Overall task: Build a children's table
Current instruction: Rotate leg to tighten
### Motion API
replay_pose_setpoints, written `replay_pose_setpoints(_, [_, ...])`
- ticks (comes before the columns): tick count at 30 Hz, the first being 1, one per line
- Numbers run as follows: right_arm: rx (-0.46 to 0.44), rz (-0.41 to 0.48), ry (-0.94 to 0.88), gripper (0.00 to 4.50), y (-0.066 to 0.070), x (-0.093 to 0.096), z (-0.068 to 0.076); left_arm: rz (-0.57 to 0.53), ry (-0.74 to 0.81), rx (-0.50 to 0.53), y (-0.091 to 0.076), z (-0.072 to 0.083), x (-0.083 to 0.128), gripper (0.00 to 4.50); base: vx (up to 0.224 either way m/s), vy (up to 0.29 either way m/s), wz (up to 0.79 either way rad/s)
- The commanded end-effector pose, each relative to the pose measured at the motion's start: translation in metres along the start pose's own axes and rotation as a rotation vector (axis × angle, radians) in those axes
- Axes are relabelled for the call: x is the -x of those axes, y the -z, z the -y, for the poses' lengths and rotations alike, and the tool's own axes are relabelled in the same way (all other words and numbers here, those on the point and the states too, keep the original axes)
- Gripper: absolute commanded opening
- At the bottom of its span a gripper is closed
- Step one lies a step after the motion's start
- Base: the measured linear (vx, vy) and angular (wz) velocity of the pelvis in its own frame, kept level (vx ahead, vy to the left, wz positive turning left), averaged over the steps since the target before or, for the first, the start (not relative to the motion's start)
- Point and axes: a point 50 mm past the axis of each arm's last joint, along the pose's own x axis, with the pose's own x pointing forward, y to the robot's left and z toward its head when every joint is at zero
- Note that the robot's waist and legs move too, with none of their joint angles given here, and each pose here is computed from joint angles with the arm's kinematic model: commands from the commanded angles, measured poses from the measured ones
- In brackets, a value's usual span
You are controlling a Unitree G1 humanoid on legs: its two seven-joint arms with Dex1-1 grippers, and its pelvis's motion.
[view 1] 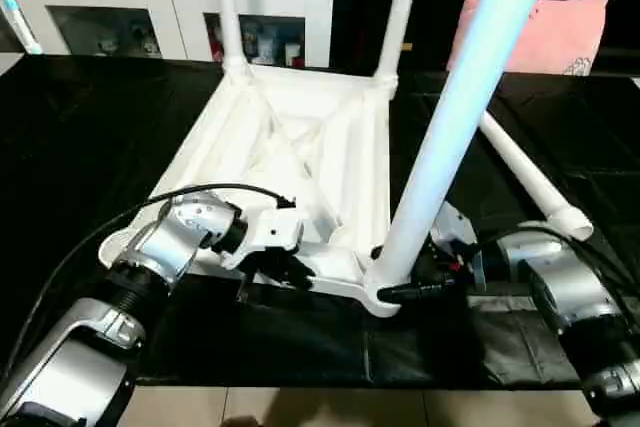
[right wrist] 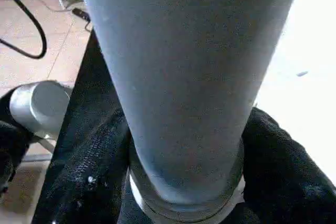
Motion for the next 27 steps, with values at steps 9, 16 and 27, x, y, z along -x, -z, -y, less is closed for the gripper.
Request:
replay_pose_setpoints(9, [-0.316,0.155,0.512,2.66,0.011,-0.057,0.017,0.226,-0.36,0.265,-0.027,-0.02,-0.014,0.0,0.0,0.0,0.0])
replay_pose_setpoints(16, [-0.501,0.125,0.803,2.66,0.0,-0.096,0.042,0.28,-0.514,0.42,-0.053,-0.024,-0.031,0.0,0.0,0.0,0.0])
replay_pose_setpoints(27, [-0.492,0.119,0.831,3.72,-0.003,-0.099,0.044,0.204,-0.573,0.382,-0.053,-0.022,-0.034,0.0,0.0,0.0,0.0])
